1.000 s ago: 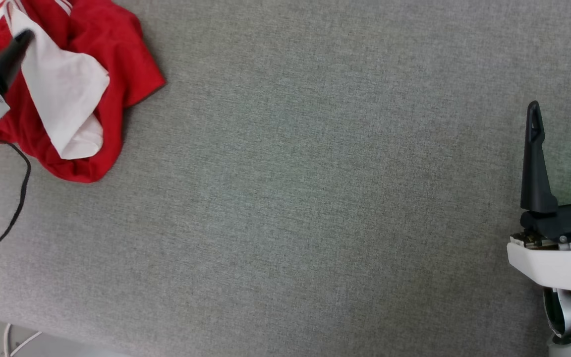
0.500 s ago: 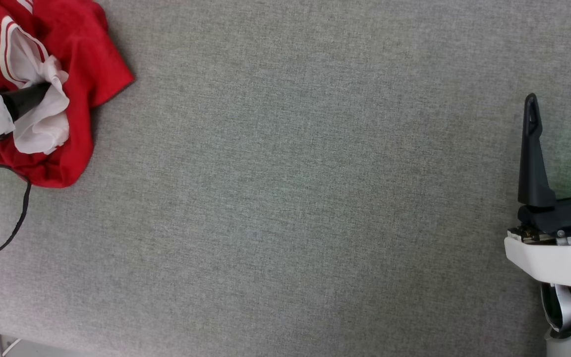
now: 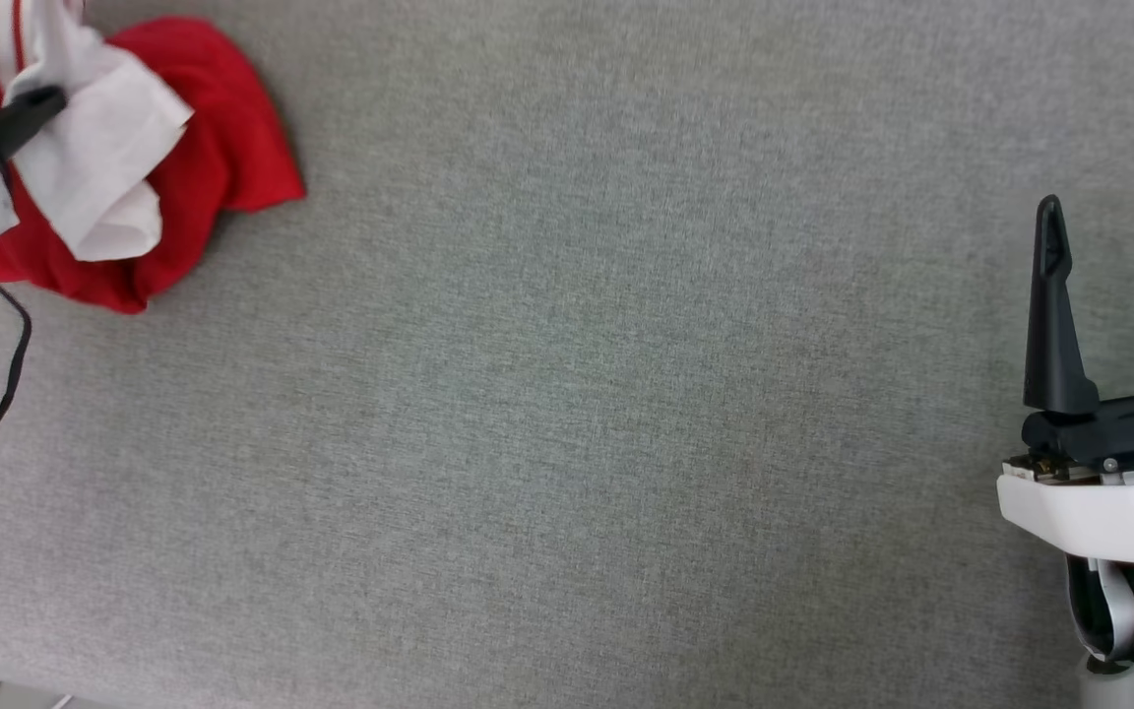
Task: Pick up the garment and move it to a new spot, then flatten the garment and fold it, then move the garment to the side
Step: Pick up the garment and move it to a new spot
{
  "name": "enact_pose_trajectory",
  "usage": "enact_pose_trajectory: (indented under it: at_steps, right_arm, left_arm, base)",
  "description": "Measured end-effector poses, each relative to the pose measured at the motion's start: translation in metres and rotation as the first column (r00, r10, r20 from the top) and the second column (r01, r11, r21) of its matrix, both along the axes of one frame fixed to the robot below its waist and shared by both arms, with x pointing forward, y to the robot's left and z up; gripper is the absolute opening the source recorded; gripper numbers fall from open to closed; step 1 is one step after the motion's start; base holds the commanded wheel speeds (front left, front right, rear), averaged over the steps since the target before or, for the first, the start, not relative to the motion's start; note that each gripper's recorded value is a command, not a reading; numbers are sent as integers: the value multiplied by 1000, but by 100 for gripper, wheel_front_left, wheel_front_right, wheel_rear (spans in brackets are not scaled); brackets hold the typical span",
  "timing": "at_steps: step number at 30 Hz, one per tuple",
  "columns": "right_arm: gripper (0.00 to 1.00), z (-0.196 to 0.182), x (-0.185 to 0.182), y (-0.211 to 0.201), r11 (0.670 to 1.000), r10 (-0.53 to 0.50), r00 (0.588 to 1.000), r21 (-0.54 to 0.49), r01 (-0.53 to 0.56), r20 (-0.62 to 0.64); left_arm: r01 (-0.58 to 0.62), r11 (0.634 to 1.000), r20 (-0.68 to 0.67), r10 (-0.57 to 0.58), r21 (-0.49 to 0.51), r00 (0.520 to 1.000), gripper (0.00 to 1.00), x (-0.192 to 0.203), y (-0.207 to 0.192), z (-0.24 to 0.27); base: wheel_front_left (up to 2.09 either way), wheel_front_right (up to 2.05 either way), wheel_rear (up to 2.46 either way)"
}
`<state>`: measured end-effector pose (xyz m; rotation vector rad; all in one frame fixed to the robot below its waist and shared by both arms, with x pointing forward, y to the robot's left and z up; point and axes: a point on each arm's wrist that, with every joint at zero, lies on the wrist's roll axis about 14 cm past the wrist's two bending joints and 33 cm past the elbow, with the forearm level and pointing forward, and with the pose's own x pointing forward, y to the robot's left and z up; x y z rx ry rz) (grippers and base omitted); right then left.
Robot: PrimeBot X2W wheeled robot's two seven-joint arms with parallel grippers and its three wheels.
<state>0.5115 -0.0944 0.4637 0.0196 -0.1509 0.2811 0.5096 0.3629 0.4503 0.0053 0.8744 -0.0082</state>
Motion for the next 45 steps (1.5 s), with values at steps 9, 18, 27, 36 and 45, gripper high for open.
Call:
enact_pose_trajectory:
  at_steps: [9, 18, 27, 36, 45]
  right_arm:
    - [100, 36, -12, -9, 999, -19, 998, 28, 18, 55]
    - [100, 54, -26, -40, 995, -94, 993, 37, 91, 75]
    - [100, 62, -38, -80, 981, -194, 978, 34, 192, 79]
    - [100, 53, -45, -117, 958, -287, 957, 8, 287, 51]
    - [100, 40, -48, -135, 943, -333, 943, -14, 333, 18]
  left_arm:
    - [278, 955, 189, -293, 98, 937, 0, 16, -69, 72]
    - [603, 794, 296, -594, 70, 748, 0, 23, -211, 89]
    - [831, 554, 341, -775, -36, 532, 0, 4, -352, 64]
    - [935, 320, 320, -879, -153, 353, 0, -38, -440, 12]
    - [933, 187, 230, -937, -309, 263, 0, -105, -478, -46]
  base:
    - [0, 0, 0]
    - [0, 0, 0]
    - [0, 0, 0]
    - [0, 0, 0]
    - [0, 0, 0]
